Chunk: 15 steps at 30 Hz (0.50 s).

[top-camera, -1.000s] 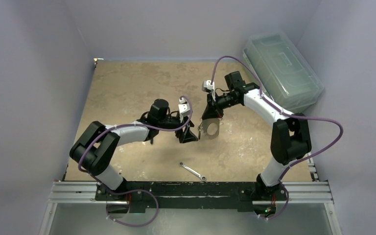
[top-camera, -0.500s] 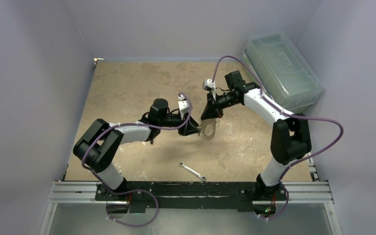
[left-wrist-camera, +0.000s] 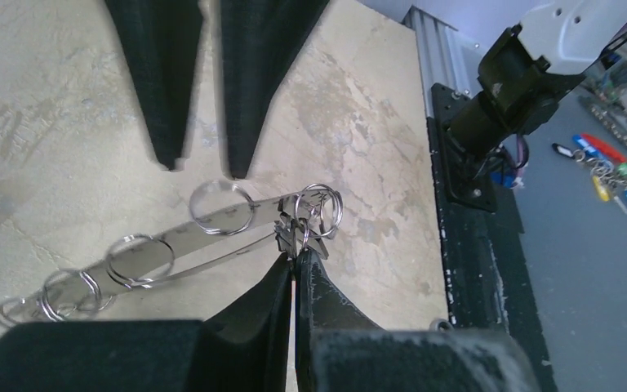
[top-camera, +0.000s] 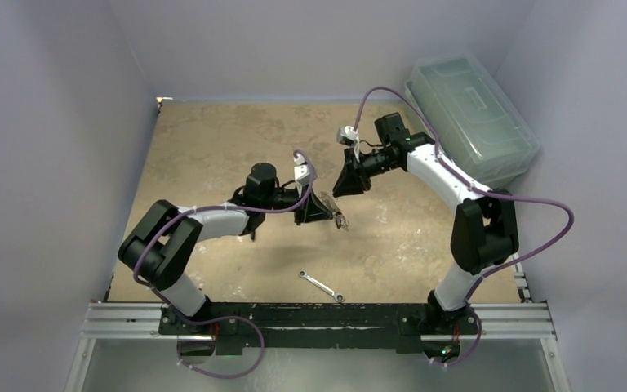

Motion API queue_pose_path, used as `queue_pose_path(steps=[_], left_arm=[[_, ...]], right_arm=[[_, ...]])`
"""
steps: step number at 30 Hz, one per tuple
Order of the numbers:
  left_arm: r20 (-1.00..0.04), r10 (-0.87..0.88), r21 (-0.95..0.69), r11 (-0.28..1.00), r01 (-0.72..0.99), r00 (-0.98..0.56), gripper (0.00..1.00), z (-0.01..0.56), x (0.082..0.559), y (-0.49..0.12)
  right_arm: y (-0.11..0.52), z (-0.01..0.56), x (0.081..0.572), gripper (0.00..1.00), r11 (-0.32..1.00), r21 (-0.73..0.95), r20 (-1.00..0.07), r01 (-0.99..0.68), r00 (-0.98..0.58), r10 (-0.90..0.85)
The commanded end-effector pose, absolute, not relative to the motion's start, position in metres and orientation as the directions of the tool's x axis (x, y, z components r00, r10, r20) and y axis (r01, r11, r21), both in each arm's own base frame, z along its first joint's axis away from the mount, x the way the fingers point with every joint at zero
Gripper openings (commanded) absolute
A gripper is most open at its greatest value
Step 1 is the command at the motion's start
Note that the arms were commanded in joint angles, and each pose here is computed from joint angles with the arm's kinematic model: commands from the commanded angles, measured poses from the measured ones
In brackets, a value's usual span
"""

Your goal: Remove the keys from the keyring

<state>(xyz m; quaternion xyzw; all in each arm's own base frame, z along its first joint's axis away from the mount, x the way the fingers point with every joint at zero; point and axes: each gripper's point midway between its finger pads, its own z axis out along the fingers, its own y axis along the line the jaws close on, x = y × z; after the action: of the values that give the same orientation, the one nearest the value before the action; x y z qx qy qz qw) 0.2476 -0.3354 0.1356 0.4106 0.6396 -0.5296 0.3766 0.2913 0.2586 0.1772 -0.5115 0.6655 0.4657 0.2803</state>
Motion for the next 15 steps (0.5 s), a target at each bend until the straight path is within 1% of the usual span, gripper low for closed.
queue_pose_path(steps=[1, 2, 3, 6, 8, 9, 13, 15], left_arm=[[-0.916, 0.07, -0.392, 0.058, 0.918, -0.396, 0.0, 0.162, 0.244, -0.33], [-0.911, 0.065, -0.403, 0.068, 0.913, -0.407, 0.0, 0.163, 0.248, -0.328], [-0.908, 0.058, -0.41, 0.078, 0.909, -0.415, 0.0, 0.164, 0.251, -0.325], [-0.9, 0.046, -0.427, 0.112, 0.898, -0.433, 0.0, 0.165, 0.26, -0.319], [-0.892, 0.043, -0.441, 0.127, 0.888, -0.449, 0.0, 0.165, 0.264, -0.316], [-0.891, 0.039, -0.444, 0.134, 0.886, -0.453, 0.0, 0.165, 0.266, -0.314], [-0.882, 0.022, -0.462, 0.151, 0.874, -0.47, 0.0, 0.167, 0.273, -0.308], [-0.878, 0.011, -0.471, 0.16, 0.868, -0.478, 0.0, 0.169, 0.277, -0.305]], right_arm=[[0.265, 0.189, 0.312, 0.42, 0.087, 0.296, -0.872, -0.951, -0.306, -0.383], [0.264, 0.186, 0.316, 0.53, 0.115, 0.296, -0.867, -0.948, -0.317, -0.384], [0.262, 0.185, 0.321, 0.6, 0.153, 0.298, -0.862, -0.942, -0.334, -0.382], [0.25, 0.184, 0.331, 0.76, 0.2, 0.315, -0.86, -0.928, -0.368, -0.354], [0.239, 0.187, 0.333, 0.85, 0.197, 0.33, -0.866, -0.923, -0.379, -0.326], [0.234, 0.187, 0.333, 0.91, 0.193, 0.332, -0.87, -0.923, -0.379, -0.317], [0.228, 0.177, 0.317, 0.98, 0.145, 0.288, -0.889, -0.947, -0.32, -0.327], [0.227, 0.173, 0.311, 0.99, 0.129, 0.258, -0.904, -0.957, -0.287, -0.317]])
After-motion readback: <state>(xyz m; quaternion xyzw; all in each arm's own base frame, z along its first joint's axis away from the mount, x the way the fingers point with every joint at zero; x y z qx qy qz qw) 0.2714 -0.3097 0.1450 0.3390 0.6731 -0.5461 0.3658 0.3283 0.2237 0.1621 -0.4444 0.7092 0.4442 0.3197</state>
